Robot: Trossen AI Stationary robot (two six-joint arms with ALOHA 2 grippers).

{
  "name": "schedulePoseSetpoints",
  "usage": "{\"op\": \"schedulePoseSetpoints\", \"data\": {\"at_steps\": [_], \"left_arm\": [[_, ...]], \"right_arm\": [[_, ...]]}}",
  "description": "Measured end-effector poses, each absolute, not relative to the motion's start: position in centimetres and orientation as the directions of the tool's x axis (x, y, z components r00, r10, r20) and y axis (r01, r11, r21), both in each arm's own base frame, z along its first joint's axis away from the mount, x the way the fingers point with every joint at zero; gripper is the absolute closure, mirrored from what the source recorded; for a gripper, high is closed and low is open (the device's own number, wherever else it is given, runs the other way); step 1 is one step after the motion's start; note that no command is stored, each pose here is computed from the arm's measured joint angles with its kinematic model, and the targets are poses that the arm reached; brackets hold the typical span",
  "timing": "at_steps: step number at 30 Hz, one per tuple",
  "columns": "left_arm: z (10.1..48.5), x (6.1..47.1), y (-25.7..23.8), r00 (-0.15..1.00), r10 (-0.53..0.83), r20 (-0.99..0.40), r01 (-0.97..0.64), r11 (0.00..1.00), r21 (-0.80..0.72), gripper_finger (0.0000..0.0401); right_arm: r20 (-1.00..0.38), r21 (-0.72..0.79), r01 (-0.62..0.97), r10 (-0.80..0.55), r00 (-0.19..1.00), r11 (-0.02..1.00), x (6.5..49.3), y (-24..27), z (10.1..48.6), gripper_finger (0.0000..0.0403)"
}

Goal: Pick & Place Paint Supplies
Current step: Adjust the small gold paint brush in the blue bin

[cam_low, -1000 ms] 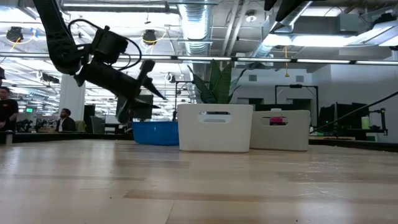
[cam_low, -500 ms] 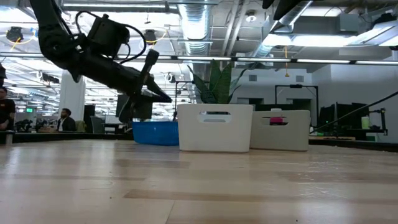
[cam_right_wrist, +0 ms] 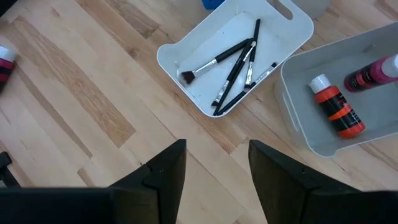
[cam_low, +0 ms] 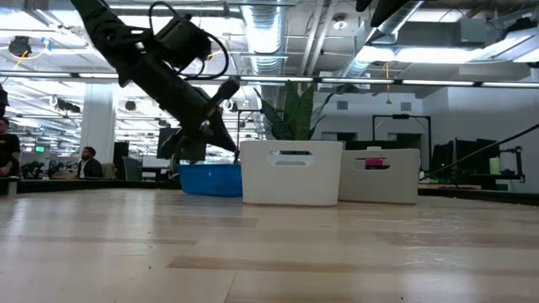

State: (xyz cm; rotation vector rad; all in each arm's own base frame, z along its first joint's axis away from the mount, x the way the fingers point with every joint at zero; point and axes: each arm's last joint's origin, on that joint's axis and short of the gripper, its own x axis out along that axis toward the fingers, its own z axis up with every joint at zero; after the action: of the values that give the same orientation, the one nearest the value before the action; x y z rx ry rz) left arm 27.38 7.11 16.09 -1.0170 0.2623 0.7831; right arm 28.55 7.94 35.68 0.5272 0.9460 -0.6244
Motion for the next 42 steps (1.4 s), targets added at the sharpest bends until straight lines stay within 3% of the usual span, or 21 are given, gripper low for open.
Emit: {"op": "schedulePoseSetpoints", "data": {"at_steps": [18, 42], "left_arm": [[15.7, 29.4, 7.5, 0.653, 0.457, -0.604, -0.748, 0.265, -0.609, 0.0401], [15.1, 28.7, 6.9, 0.557, 0.415, -0.719, -0.830, 0.269, -0.488, 0.0401]], "right_arm": [[-0.865, 0.140, 0.658, -0.233, 0.445, 0.740, 28.5, 8.4, 35.7, 0.0233], [-0.863, 0.155, 0.637, -0.210, 0.459, 0.755, 28.3, 9.3, 35.7, 0.0233]]}}
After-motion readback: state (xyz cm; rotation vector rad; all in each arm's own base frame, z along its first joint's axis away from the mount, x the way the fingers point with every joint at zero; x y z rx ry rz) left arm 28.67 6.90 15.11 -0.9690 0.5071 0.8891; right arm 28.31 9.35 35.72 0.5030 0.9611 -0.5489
